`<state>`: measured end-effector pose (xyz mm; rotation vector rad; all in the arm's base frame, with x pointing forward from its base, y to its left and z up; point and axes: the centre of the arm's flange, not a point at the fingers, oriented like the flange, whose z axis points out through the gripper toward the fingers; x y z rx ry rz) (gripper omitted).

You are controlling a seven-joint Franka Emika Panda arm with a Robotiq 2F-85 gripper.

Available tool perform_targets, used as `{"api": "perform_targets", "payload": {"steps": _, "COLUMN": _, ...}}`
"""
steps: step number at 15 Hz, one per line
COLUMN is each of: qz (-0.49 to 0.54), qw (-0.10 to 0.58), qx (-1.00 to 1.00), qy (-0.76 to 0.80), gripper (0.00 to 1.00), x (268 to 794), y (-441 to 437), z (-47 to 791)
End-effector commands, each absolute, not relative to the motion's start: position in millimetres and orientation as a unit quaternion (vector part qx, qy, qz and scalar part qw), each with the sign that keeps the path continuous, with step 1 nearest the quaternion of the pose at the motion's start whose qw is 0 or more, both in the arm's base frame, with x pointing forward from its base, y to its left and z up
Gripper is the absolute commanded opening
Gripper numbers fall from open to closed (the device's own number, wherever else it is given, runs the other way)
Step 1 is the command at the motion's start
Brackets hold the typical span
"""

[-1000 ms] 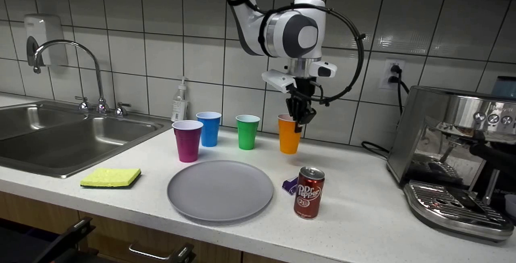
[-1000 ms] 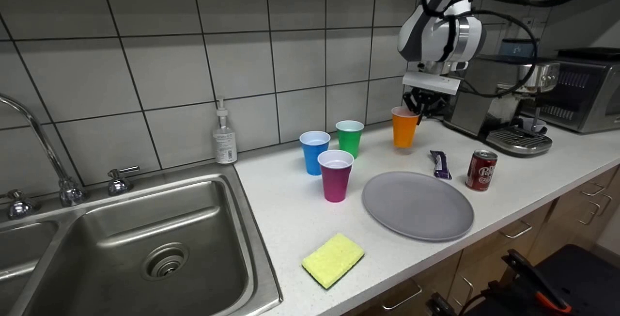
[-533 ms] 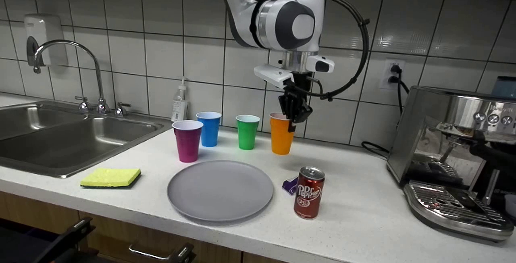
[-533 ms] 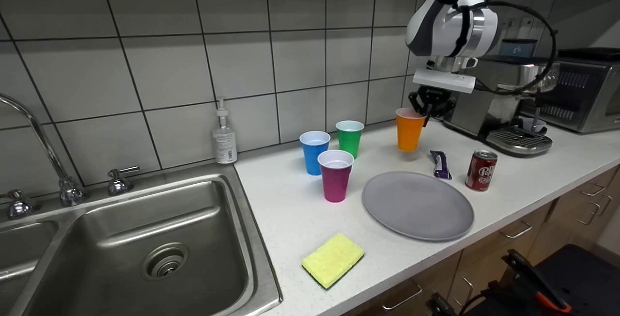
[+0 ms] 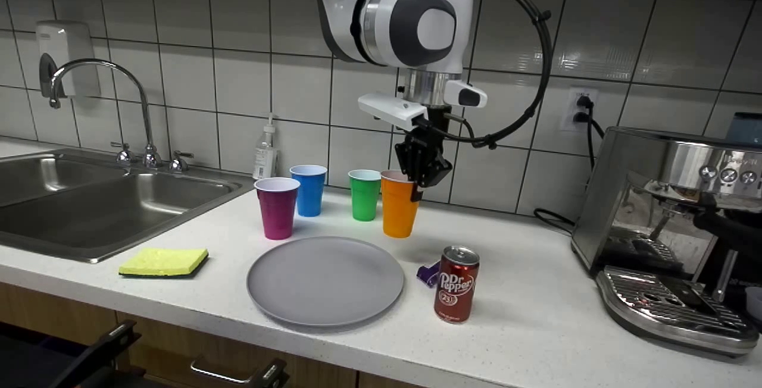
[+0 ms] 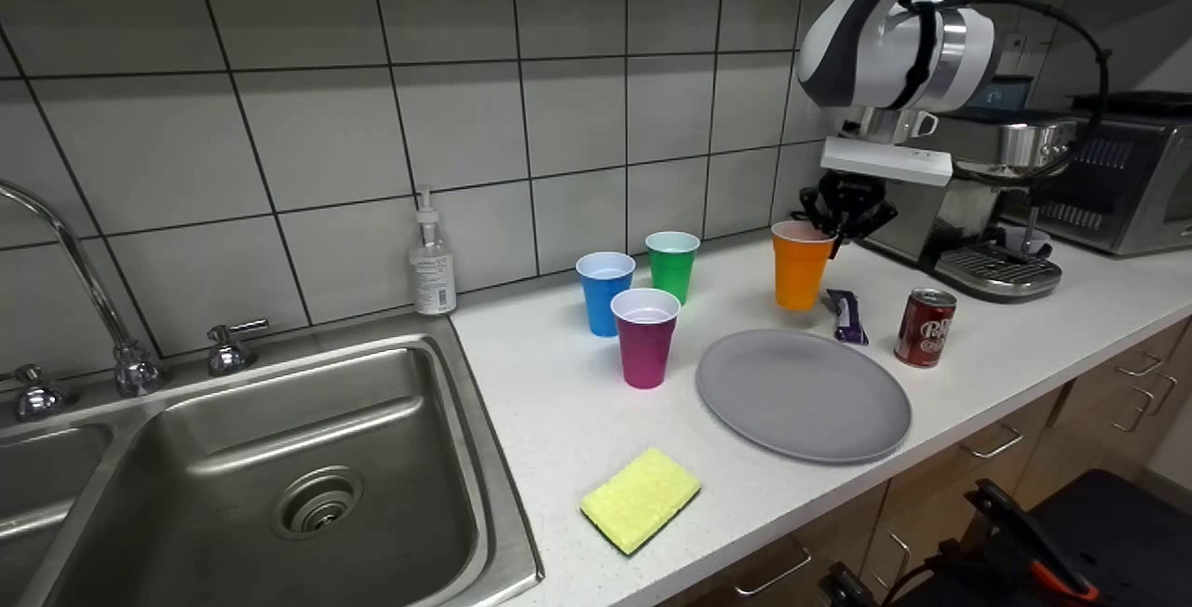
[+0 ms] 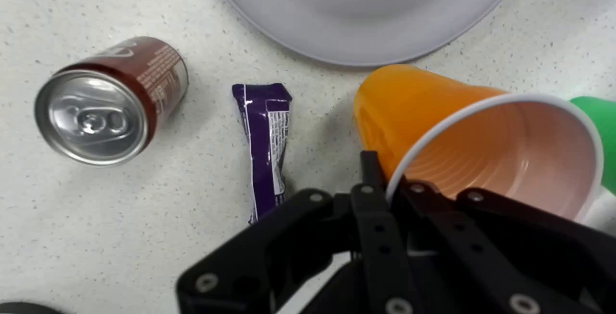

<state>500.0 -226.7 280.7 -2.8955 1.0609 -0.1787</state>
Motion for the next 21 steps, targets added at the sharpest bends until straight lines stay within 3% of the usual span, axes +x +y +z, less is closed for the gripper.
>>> {"api": "perform_targets", "payload": {"steps": 1, "qz": -0.049, "qw": 0.037, "qx": -0.946, "qy": 0.318, "gripper": 0.01, "x": 472.1, "y": -218.0, "z": 287.1}}
{"api": "perform_targets", "payload": {"steps": 21, "qz": -0.042, "qw": 0.011, "qx": -0.955, "qy": 0.293, "gripper": 0.01, "x": 449.7, "y": -199.4, "z": 238.9}}
